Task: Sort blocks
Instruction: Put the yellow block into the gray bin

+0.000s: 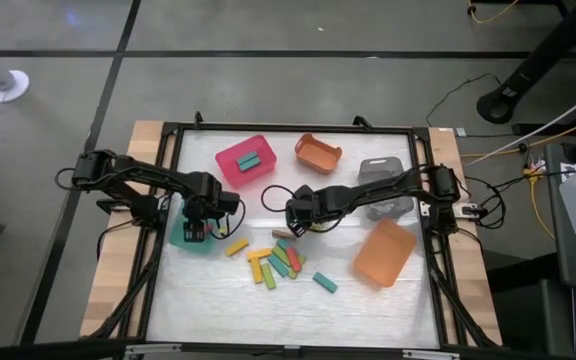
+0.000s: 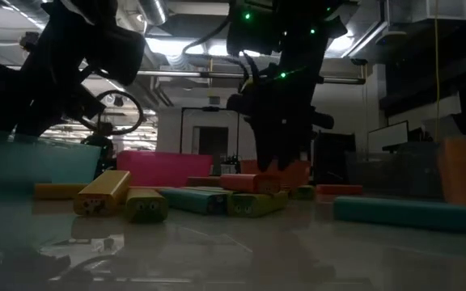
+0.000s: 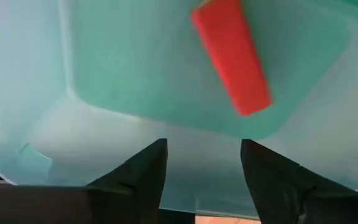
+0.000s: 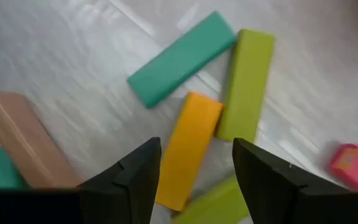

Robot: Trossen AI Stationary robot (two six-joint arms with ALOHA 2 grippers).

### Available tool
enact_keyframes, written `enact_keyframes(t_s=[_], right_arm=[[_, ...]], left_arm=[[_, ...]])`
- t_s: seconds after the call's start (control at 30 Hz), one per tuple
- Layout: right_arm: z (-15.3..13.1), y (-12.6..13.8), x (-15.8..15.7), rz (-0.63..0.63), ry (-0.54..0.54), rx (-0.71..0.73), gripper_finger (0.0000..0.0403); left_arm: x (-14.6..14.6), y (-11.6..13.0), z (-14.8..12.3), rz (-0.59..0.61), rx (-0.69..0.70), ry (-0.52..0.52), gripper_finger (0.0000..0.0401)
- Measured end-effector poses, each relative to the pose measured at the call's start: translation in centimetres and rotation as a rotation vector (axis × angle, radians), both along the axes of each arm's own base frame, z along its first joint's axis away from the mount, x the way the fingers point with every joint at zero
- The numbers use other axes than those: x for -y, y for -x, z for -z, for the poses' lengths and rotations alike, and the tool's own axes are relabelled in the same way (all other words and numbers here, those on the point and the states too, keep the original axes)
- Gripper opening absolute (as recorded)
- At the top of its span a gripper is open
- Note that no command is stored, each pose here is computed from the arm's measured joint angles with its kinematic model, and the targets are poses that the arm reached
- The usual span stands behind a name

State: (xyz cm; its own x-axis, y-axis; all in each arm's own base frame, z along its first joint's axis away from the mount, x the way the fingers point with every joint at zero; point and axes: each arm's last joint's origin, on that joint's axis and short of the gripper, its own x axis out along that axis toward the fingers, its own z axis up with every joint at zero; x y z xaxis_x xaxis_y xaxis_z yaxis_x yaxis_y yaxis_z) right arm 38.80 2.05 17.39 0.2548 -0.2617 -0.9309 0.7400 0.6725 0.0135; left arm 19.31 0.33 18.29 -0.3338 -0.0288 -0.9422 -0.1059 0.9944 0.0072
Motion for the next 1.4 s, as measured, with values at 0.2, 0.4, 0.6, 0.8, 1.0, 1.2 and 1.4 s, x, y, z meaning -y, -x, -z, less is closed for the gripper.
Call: enact_keyframes(t_s=[0.2, 0.4, 0.6, 0.8, 1.0, 1.2, 1.4], right_arm=[[1.1, -0.2, -0.5, 0.003, -0.009, -0.020, 0.0202], [2.9, -0.4, -0.5, 0.029, -0.018, -0.061, 0.0201], [3.3, -0.6, -0.5, 0.041, -0.005, -0.059, 0.0153], [3.3, -0.7, -0.5, 0.000, 0.004, -0.057, 0.0093], [2.7, -0.6, -0.5, -0.032, -0.005, -0.052, 0.0093], [-1.7, -0.2, -0.6, -0.111, -0.015, -0.058, 0.0103], [-7.2, 1.0, -0.3, -0.180, 0.069, -0.160, 0.0098]], left_arm=[[0.0, 0.0, 0.0, -0.032, -0.003, -0.011, 0.0199], [0.0, 0.0, 0.0, -0.038, -0.001, -0.013, 0.0200], [0.0, -0.3, -0.4, -0.035, 0.018, -0.012, 0.0200], [0.0, -1.0, -1.9, -0.015, 0.098, -0.007, 0.0200], [0.0, -1.1, -4.3, -0.039, 0.226, -0.013, 0.0200], [0.0, -1.8, -5.5, -0.072, 0.422, -0.017, 0.0200], [0.0, -4.1, -6.1, -0.099, 0.669, -0.013, 0.0200]])
